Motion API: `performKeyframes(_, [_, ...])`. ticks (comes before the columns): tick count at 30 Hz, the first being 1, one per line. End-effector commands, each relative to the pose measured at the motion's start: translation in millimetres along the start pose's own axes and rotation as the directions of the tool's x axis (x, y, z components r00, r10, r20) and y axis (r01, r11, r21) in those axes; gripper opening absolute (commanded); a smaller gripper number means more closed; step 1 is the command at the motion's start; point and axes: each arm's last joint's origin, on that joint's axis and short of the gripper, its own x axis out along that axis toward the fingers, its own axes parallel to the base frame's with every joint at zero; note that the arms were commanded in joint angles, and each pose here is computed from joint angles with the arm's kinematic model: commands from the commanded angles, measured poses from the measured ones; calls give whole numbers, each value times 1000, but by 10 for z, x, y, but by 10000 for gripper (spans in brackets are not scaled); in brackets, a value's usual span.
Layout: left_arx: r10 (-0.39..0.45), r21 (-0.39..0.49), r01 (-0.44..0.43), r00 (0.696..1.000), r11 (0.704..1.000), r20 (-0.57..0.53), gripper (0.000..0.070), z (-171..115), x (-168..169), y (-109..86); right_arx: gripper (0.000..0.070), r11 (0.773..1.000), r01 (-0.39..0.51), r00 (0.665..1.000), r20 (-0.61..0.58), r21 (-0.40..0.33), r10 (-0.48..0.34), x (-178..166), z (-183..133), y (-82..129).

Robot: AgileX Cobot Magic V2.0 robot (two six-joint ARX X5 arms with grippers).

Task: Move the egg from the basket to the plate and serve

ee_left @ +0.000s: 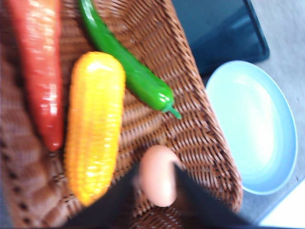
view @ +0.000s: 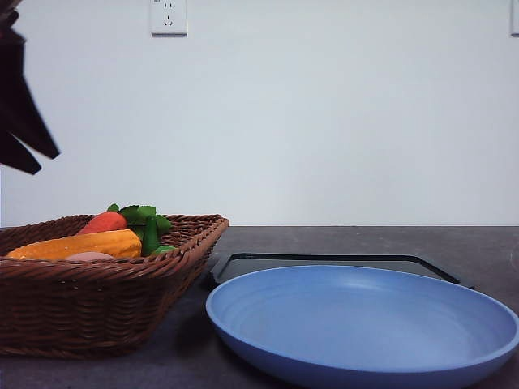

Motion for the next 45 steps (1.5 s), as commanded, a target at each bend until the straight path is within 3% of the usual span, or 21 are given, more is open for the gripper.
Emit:
performKeyframes(1, [-9, 13, 9, 1000, 1000, 5, 323, 51, 7, -19, 204, 1000, -7, 1000, -27, -8, 7, 76, -5, -12])
performKeyframes(10, [-15, 19, 15, 1000, 1000, 1, 324, 49, 17, -33, 204, 995, -60, 988, -136, 76, 70, 582, -237, -170])
performKeyframes(19, [-15, 19, 15, 1000, 1000, 0, 324, 48, 17, -33, 202, 993, -94, 973, -203, 65, 106, 910, -300, -128])
performKeyframes(24, [-19, 22, 19, 1000, 1000, -4, 324, 45, 22, -44, 129, 993, -95, 969, -223, 72, 109, 1021, -299, -134])
performKeyframes(29, [-30, 35, 30, 999, 999, -12, 324, 39, 38, -78, 0, 995, -72, 969, -229, 74, 87, 1055, -302, -155])
performKeyframes(37, [-62, 50, 63, 997, 997, -37, 331, 18, 81, -177, 0, 996, -65, 976, -202, 65, 77, 992, -288, -139])
performKeyframes(41, [-77, 61, 81, 996, 995, -54, 397, 1, 108, -241, 0, 997, -43, 987, -151, 66, 53, 869, -266, -135])
performKeyframes(45, [-38, 93, 44, 997, 995, -66, 398, -23, 145, -313, 0, 997, -9, 994, -108, 73, 17, 726, -265, -154])
